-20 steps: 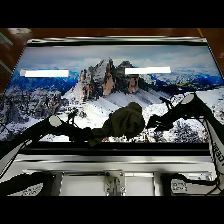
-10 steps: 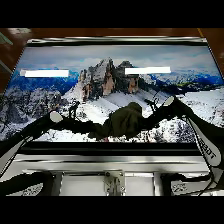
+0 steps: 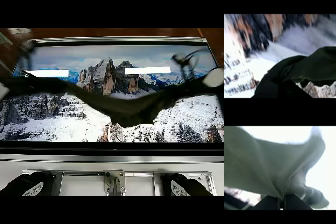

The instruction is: Fold the shirts.

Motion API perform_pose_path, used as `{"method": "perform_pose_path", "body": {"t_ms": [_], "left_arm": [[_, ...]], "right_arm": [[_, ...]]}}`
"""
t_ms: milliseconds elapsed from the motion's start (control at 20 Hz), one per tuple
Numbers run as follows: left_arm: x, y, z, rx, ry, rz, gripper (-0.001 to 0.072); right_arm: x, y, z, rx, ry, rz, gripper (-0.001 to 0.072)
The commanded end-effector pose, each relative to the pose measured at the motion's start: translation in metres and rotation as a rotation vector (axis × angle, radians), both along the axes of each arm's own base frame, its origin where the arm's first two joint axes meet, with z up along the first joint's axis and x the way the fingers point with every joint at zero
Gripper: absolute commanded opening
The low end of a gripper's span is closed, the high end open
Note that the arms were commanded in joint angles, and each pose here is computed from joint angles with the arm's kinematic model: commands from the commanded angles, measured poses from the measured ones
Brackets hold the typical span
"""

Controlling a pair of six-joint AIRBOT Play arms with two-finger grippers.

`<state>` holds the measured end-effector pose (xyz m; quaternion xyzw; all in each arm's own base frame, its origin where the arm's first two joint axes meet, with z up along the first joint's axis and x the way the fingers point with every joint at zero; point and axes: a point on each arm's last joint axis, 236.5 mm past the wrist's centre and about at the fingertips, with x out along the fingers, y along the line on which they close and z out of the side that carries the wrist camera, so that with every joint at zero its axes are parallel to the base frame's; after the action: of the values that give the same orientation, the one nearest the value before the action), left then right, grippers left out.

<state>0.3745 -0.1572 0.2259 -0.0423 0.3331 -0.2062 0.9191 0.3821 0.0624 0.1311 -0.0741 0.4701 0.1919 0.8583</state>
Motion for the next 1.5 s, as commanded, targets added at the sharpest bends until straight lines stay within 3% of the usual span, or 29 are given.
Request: {"method": "perform_pose_path", "body": {"t_ms": [0, 150, 400, 600, 750, 950, 1150, 1450], "left_arm": [[-0.042, 0.063, 0.188, 0.012, -0.438, 0.161, 0.0036], [-0.092, 0.081, 0.269, -0.065, -0.630, 0.196, 0.0036], [-0.129, 0.090, 0.294, -0.115, -0.689, 0.206, 0.0037], [-0.121, 0.097, 0.252, 0.024, -0.556, 0.204, 0.0037], [-0.104, 0.111, 0.200, 0.146, -0.395, 0.242, 0.0038], [-0.067, 0.101, 0.104, 0.259, -0.162, 0.196, 0.0038], [-0.030, 0.090, -0.035, 0.340, 0.162, 0.180, 0.0038], [0.064, 0.084, -0.172, 0.323, 0.387, 0.280, 0.0038]], "right_arm": [[-0.017, -0.043, 0.207, -0.160, -0.600, -0.099, 0.0067], [-0.067, -0.048, 0.302, -0.159, -0.863, -0.138, 0.0067], [-0.111, -0.044, 0.310, -0.124, -0.855, -0.147, 0.0068], [-0.127, -0.043, 0.231, -0.153, -0.503, -0.103, 0.0068], [-0.149, -0.041, 0.149, -0.107, -0.078, -0.148, 0.0068], [-0.157, -0.040, 0.031, -0.107, 0.314, -0.174, 0.0068], [-0.111, -0.040, -0.079, -0.100, 0.388, -0.206, 0.0068], [0.055, -0.042, -0.133, 0.032, 0.054, -0.385, 0.0068]]}}
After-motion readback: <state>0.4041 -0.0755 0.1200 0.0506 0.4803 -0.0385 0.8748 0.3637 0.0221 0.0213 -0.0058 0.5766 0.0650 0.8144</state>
